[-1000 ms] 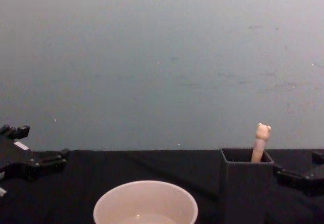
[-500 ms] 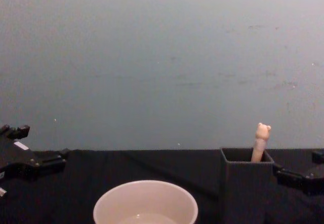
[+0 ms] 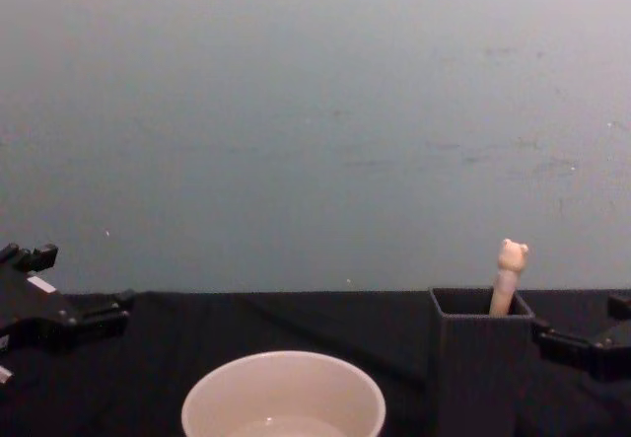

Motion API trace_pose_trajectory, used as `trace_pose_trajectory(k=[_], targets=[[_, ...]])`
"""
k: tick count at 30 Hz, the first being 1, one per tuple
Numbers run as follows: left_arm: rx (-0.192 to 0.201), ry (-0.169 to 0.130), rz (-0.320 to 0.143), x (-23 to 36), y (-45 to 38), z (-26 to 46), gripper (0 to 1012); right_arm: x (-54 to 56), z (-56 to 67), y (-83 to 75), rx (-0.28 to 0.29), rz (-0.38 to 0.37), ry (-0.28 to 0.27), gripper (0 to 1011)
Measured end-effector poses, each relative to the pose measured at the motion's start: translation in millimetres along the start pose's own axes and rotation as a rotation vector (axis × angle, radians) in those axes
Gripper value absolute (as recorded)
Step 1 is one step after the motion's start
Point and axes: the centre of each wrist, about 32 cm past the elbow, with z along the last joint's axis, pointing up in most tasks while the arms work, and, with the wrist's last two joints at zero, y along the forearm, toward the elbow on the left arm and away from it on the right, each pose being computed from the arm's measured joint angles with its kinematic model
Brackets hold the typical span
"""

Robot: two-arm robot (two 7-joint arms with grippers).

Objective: Pick up the stirring spoon with one hand, stir inside the cup, then place it back in its original position.

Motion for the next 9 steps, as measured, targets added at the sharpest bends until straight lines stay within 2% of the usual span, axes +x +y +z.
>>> trace_pose_trajectory(k=[9], targets=[[0.0,0.0,0.0,0.0,0.0,0.0,1001,0.0,0.0,0.0,0.0,0.0,0.0,1000]])
